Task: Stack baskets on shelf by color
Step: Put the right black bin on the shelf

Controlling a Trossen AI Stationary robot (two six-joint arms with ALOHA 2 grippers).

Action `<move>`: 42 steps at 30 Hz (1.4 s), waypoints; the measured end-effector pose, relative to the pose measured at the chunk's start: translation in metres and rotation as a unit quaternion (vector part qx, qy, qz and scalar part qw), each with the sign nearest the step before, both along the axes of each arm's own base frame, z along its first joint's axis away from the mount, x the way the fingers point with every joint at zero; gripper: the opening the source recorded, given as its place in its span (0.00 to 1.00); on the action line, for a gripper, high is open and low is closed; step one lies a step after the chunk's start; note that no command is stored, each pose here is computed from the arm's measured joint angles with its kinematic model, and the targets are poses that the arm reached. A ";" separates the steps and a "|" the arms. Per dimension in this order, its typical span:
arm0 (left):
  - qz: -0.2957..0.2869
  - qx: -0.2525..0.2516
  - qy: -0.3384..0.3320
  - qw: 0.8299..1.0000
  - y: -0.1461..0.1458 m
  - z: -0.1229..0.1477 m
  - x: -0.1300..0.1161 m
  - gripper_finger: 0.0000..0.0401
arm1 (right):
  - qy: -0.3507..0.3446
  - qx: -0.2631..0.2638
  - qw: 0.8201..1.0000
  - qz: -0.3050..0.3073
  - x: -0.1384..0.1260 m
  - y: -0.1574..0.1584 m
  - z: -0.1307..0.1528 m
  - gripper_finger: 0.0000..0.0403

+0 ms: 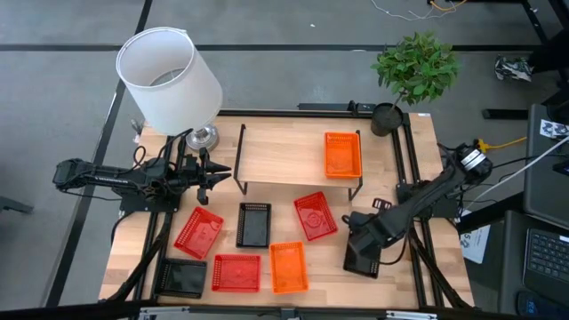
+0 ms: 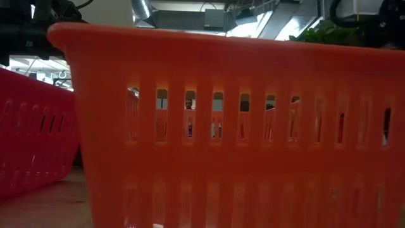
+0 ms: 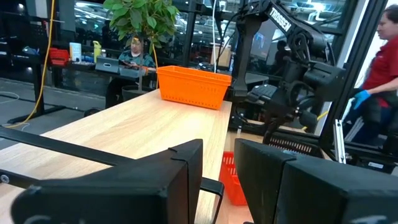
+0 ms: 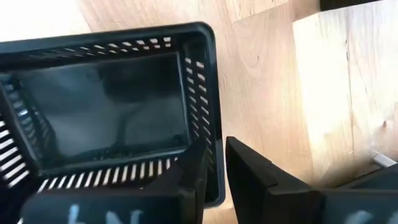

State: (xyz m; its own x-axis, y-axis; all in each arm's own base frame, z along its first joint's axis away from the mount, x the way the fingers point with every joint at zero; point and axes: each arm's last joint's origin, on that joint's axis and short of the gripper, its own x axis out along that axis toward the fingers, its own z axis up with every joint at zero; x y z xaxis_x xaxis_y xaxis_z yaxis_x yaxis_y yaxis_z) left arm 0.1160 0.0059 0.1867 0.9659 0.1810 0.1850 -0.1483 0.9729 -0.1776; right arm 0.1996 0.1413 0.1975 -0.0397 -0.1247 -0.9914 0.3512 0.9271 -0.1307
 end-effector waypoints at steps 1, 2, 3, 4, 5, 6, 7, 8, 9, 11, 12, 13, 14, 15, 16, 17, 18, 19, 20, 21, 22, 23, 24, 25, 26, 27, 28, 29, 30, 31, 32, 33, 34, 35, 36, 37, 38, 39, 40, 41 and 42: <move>0.000 0.000 0.000 1.000 0.000 0.000 0.000 0.21 | -0.002 0.001 1.000 -0.001 0.000 0.000 0.001 0.15; 0.000 0.000 0.000 1.000 0.000 0.000 0.000 0.21 | -0.007 0.005 1.000 -0.003 0.000 0.000 0.002 0.15; 0.000 0.000 0.000 1.000 0.000 0.000 0.000 0.21 | -0.016 0.014 1.000 -0.010 0.001 0.001 0.003 0.15; 0.000 0.000 0.000 1.000 0.000 0.000 0.000 0.21 | -0.027 0.033 0.999 -0.015 0.003 0.003 0.004 0.15; 0.000 0.000 0.000 1.000 0.000 0.000 0.000 0.21 | -0.041 0.057 0.997 -0.023 0.006 0.006 0.005 0.15; 0.000 0.000 0.000 1.000 0.000 0.000 0.000 0.21 | -0.057 0.086 0.994 -0.027 0.010 0.010 0.006 0.15; 0.000 0.000 0.000 1.000 0.000 0.000 0.000 0.21 | -0.072 0.117 0.990 -0.028 0.014 0.014 0.006 0.15; 0.000 0.000 0.000 1.000 0.000 0.000 0.000 0.21 | -0.087 0.147 0.985 -0.025 0.017 0.020 0.008 0.15; 0.000 0.000 0.000 1.000 0.000 0.000 0.000 0.21 | -0.102 0.175 0.979 -0.019 0.020 0.025 0.009 0.15; 0.000 0.000 0.000 1.000 0.000 0.000 0.000 0.21 | -0.130 0.211 0.969 -0.012 0.024 0.034 0.012 0.15; 0.000 0.000 0.000 1.000 0.000 0.000 0.000 0.21 | -0.144 0.222 0.964 -0.008 0.025 0.038 0.013 0.15; 0.000 0.000 0.000 1.000 0.000 0.000 0.000 0.21 | -0.156 0.230 0.961 -0.003 0.026 0.041 0.014 0.15; 0.000 0.000 0.000 1.000 0.000 0.000 0.000 0.21 | -0.170 0.235 0.957 0.002 0.026 0.045 0.016 0.15; 0.000 0.000 0.000 1.000 0.000 0.000 0.000 0.21 | -0.181 0.239 0.954 0.006 0.026 0.048 0.017 0.15; 0.000 0.000 0.000 1.000 0.000 0.000 0.000 0.21 | -0.189 0.240 0.952 0.009 0.026 0.050 0.017 0.15; 0.000 0.000 0.000 1.000 0.000 0.000 0.000 0.21 | -0.194 0.239 0.951 0.010 0.026 0.051 0.018 0.15; 0.000 0.000 0.000 1.000 0.000 0.000 0.000 0.21 | -0.196 0.237 0.952 0.007 0.025 0.052 0.018 0.15; 0.000 0.000 0.000 1.000 0.000 0.000 0.000 0.21 | -0.197 0.236 0.952 -0.002 0.025 0.053 0.018 0.15; 0.000 0.000 0.000 1.000 0.000 0.000 0.000 0.21 | -0.196 0.235 0.952 -0.012 0.024 0.053 0.017 0.15; 0.000 0.000 0.000 1.000 0.000 0.000 0.000 0.21 | -0.192 0.232 0.953 -0.017 0.024 0.052 0.017 0.15; 0.000 0.000 0.000 1.000 0.000 0.000 0.000 0.21 | -0.187 0.231 0.955 -0.024 0.023 0.052 0.016 0.16; 0.000 0.000 0.000 1.000 0.000 0.000 0.000 0.21 | -0.178 0.231 0.956 -0.033 0.022 0.051 0.016 0.17; 0.000 0.000 0.000 1.000 0.000 0.000 0.000 0.21 | -0.166 0.229 0.958 -0.040 0.020 0.050 0.015 0.19; 0.000 0.001 0.000 1.000 0.000 0.000 0.000 0.21 | -0.153 0.223 0.962 -0.045 0.018 0.049 0.014 0.21; 0.000 0.000 0.000 1.000 0.000 0.000 0.000 0.21 | -0.142 0.213 0.965 -0.051 0.016 0.047 0.013 0.24; 0.000 0.000 0.000 1.000 0.000 0.000 0.000 0.21 | -0.131 0.203 0.969 -0.053 0.014 0.045 0.012 0.27; 0.000 0.000 0.000 1.000 0.000 0.000 0.000 0.21 | -0.120 0.193 0.972 -0.055 0.012 0.043 0.011 0.30; 0.000 0.000 0.000 1.000 0.000 0.000 0.000 0.21 | -0.111 0.184 0.975 -0.057 0.010 0.041 0.010 0.34; 0.000 0.000 0.000 1.000 0.000 0.000 0.000 0.21 | -0.105 0.178 0.977 -0.058 0.009 0.040 0.009 0.37; 0.000 0.000 0.000 1.000 0.000 0.000 0.000 0.21 | -0.105 0.178 0.977 -0.058 0.009 0.040 0.009 0.39; 0.000 0.000 0.000 1.000 0.000 0.000 0.000 0.21 | -0.108 0.182 0.976 -0.058 0.010 0.041 0.010 0.41; 0.000 0.000 0.000 1.000 0.000 0.000 0.000 0.21 | -0.113 0.186 0.974 -0.058 0.011 0.042 0.010 0.43; 0.000 0.000 0.000 1.000 0.000 0.000 0.000 0.21 | -0.119 0.194 0.972 -0.057 0.012 0.043 0.011 0.43; 0.000 0.000 0.000 1.000 0.000 0.000 0.000 0.21 | -0.124 0.209 0.969 -0.055 0.014 0.045 0.012 0.44; 0.000 0.000 0.000 1.000 0.000 0.000 0.000 0.21 | -0.126 0.228 0.964 -0.054 0.015 0.048 0.013 0.44; 0.000 0.000 0.000 1.000 0.000 0.000 0.000 0.21 | -0.132 0.245 0.959 -0.054 0.017 0.050 0.014 0.44; 0.000 0.000 0.000 1.000 0.000 0.000 0.000 0.21 | -0.141 0.257 0.954 -0.055 0.018 0.053 0.016 0.44; 0.000 0.000 0.000 1.000 0.000 0.000 0.000 0.21 | -0.152 0.270 0.949 -0.052 0.020 0.056 0.017 0.44; 0.000 0.000 0.000 1.000 0.000 0.000 0.000 0.21 | -0.162 0.282 0.944 -0.049 0.021 0.059 0.019 0.44; 0.000 0.000 0.000 1.000 0.000 0.000 0.000 0.21 | -0.169 0.290 0.941 -0.046 0.021 0.062 0.020 0.44; 0.000 0.000 0.000 1.000 0.000 0.000 0.000 0.21 | -0.172 0.297 0.938 -0.047 0.020 0.065 0.021 0.44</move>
State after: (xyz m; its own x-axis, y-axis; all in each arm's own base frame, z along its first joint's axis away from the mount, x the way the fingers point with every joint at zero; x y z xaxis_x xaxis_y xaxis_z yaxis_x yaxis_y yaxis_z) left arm 0.1160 0.0060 0.1866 0.9660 0.1812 0.1846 -0.1486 0.9729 -0.1772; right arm 0.2192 0.2065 0.2181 0.3120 0.4419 -0.8410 0.3610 0.7637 0.5352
